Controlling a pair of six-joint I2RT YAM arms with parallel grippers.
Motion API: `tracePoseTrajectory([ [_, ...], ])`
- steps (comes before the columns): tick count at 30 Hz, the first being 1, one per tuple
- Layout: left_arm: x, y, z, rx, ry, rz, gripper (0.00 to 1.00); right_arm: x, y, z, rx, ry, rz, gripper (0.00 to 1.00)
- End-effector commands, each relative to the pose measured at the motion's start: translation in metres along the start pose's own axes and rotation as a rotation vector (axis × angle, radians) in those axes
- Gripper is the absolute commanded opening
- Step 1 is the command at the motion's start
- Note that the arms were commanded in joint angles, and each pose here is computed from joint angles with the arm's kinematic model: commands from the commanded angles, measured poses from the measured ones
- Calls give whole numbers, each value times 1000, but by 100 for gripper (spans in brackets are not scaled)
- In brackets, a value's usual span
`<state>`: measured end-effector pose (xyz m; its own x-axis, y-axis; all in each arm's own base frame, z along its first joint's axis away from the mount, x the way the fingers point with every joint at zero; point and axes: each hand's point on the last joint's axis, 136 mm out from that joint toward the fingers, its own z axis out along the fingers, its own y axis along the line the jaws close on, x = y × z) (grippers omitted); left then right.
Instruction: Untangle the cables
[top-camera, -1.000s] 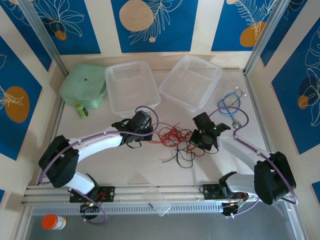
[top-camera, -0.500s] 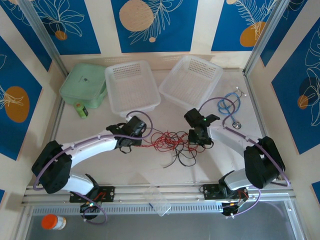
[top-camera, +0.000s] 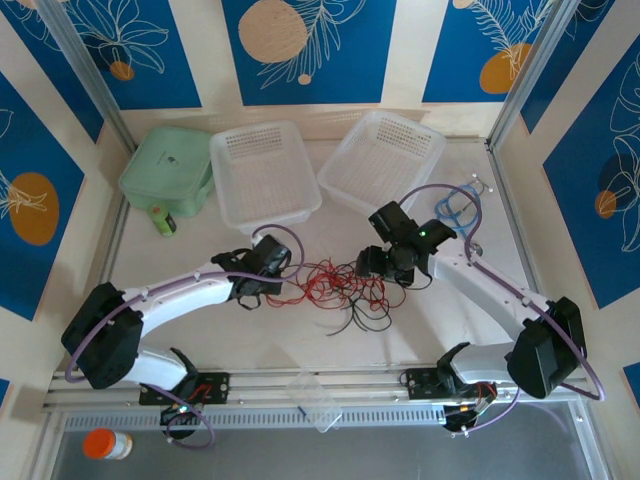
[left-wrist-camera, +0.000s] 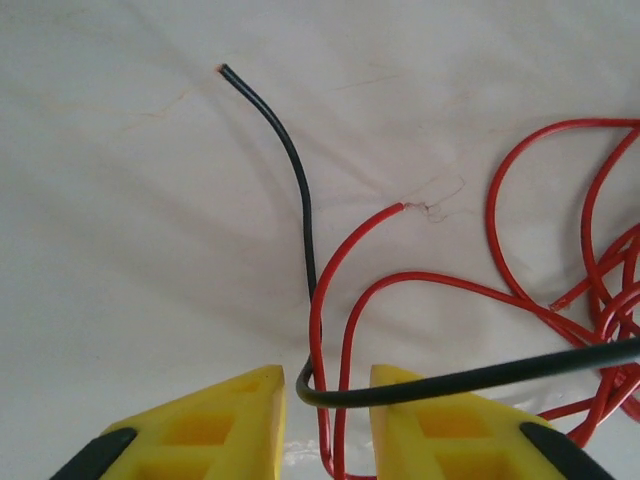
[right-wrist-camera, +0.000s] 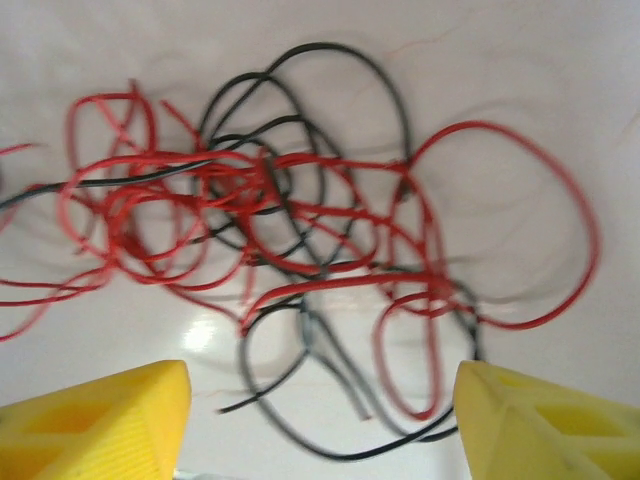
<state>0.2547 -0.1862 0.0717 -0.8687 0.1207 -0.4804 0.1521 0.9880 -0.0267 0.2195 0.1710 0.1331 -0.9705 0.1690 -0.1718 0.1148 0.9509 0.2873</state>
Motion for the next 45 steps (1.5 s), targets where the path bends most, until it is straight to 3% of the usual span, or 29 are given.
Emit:
tracePoseTrajectory([
  [1,-2,0,-2,14,0,-18,48,20,16,17,-83,113,175,73],
  [4,-5,-1,-14,29,-11,-12,58,25,23,37,-123,126,307,72],
  [9,-21,-15,-51,96,-81,80,58,22,32,38,-140,34,393,71],
  [15,-34,-65,-81,303,-123,293,63,19,25,29,-167,-26,458,71],
  [22,-35,-107,-45,376,-52,436,64,18,-12,28,-122,-58,538,67],
  [30,-35,-122,11,316,19,476,63,26,-31,47,-171,-49,668,67],
  [32,-31,-125,22,311,45,479,58,25,-29,50,-185,-43,674,67],
  [35,-20,-129,35,328,89,475,41,25,-31,53,-168,-37,665,68],
  [39,-10,-127,35,350,103,440,0,23,-34,58,-154,-41,660,67],
  [42,-18,-120,16,349,44,407,0,17,-39,63,-137,-51,643,62],
  [45,-32,-110,-10,326,-15,394,0,9,-47,70,-106,-58,617,42],
])
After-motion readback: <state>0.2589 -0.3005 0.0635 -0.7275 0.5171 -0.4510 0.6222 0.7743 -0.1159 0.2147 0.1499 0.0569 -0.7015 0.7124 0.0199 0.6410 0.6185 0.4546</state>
